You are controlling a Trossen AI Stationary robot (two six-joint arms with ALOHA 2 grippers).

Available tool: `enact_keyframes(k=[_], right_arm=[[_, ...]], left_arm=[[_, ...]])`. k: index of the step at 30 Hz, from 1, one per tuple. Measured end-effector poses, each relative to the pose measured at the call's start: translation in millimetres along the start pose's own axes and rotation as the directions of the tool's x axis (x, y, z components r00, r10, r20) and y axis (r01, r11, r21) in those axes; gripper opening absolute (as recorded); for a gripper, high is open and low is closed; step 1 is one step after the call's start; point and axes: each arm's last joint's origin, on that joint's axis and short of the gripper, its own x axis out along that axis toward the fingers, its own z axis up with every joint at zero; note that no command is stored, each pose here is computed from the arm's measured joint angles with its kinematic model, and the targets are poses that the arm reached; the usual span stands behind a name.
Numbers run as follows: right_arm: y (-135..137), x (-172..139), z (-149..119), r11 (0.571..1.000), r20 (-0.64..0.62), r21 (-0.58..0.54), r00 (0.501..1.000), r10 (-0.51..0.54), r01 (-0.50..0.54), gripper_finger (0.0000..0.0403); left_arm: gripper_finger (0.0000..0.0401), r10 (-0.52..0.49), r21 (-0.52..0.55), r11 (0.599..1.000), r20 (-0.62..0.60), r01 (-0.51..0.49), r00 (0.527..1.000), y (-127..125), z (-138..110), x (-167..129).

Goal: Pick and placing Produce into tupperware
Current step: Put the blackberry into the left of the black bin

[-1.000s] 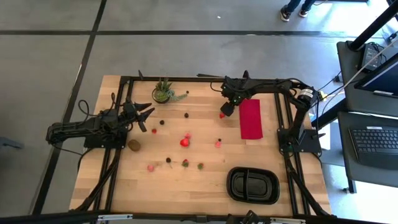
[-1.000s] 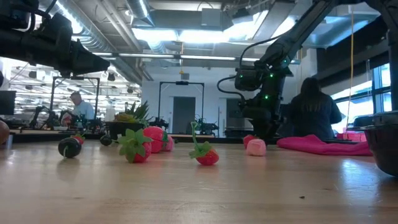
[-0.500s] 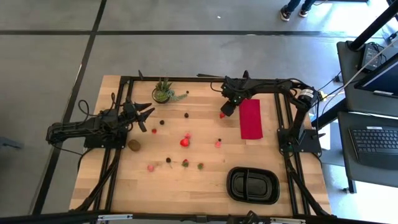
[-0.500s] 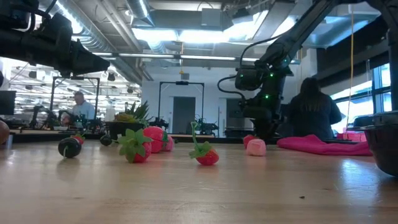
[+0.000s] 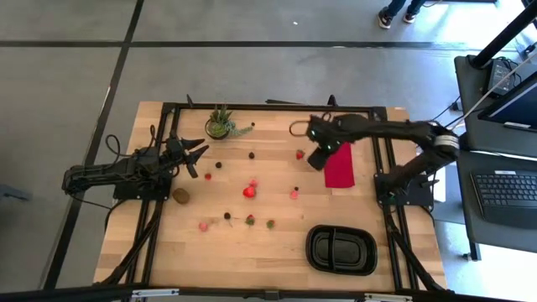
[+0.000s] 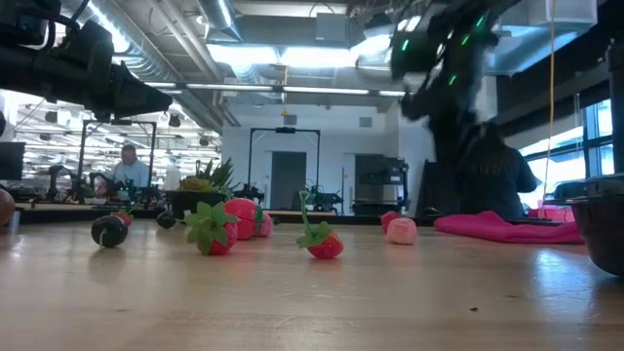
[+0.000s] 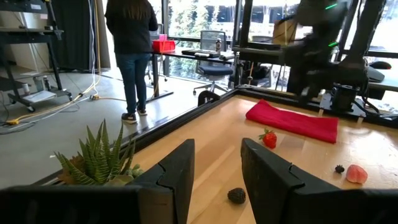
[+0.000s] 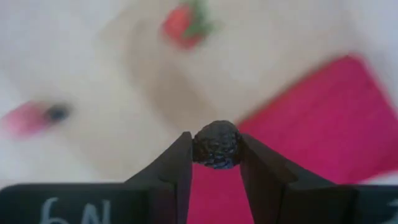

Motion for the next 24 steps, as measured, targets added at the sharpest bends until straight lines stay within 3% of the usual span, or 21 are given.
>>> enact_keyframes(k=[10, 17, 24], right_arm=[[69.9, -49.0, -90.2, 0.990, -0.050, 0.120, 0.996, 0.077, -0.071, 0.0116], [107.6, -44.8, -146.5, 0.963, -0.108, 0.265, 0.991, 0.081, -0.050, 0.0112], [144.2, -32.6, -173.5, 0.934, -0.076, 0.327, 0.982, 0.174, -0.140, 0.0116]], left_arm=[[0.0124, 0.000, -0.001, 1.000, 0.000, 0.000, 1.000, 0.0, 0.0, 0.0], [0.0124, -0.001, -0.001, 1.000, 0.000, 0.001, 1.000, 0.0, 0.0, 0.0], [0.0124, 0.000, -0.001, 1.000, 0.000, 0.000, 1.000, 0.0, 0.0, 0.0]])
